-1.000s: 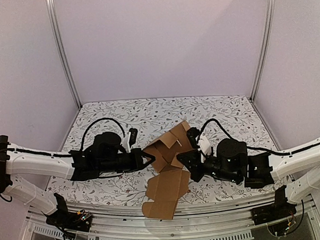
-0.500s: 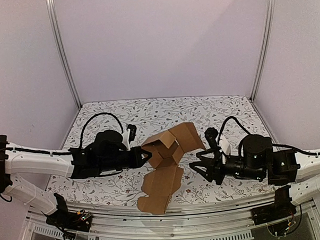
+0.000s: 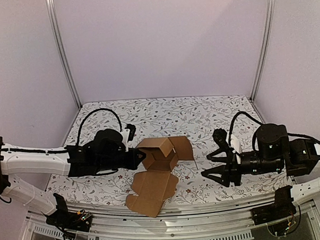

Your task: Fold the paper box

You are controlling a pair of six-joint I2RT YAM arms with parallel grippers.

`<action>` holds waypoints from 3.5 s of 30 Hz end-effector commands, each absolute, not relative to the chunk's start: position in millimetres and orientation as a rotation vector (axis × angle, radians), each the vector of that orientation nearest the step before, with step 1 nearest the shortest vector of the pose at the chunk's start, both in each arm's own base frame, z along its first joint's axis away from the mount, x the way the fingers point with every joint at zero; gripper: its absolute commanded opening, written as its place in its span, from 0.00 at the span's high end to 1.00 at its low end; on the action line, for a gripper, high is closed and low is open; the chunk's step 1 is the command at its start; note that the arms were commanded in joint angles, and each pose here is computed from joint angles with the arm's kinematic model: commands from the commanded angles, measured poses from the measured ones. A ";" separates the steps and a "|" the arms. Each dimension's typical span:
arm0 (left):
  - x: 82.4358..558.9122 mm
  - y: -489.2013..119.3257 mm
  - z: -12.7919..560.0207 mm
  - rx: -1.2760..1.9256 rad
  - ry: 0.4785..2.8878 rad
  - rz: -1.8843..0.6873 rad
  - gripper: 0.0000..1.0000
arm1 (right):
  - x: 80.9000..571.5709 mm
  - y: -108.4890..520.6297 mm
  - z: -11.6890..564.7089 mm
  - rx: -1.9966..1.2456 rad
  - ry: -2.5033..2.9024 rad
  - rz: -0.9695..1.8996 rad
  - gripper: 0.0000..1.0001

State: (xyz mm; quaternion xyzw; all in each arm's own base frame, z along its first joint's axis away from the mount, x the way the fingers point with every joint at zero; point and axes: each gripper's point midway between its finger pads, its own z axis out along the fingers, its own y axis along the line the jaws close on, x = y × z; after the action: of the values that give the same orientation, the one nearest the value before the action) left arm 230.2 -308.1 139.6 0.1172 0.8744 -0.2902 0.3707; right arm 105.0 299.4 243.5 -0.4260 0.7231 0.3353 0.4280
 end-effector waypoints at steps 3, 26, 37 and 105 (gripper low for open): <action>229.9 -301.2 154.4 0.387 2.209 -0.707 1.00 | 122.5 291.4 249.1 -1.039 1.817 0.688 0.41; 225.4 -302.3 155.4 0.467 2.169 -0.714 1.00 | 143.2 371.5 228.7 -1.169 1.837 0.816 0.51; 231.9 -294.8 150.5 0.400 2.189 -0.661 1.00 | 156.6 402.4 220.9 -1.171 1.849 0.809 0.56; 241.1 -285.3 128.3 -0.008 2.278 -0.438 1.00 | 249.3 466.8 166.5 -0.480 1.864 0.288 0.98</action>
State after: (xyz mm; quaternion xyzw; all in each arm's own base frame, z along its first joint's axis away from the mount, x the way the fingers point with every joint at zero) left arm 245.3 -264.9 119.2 -0.0099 0.9039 -0.1407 0.4038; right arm 257.3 445.5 154.6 -0.2141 0.8030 0.0914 0.5487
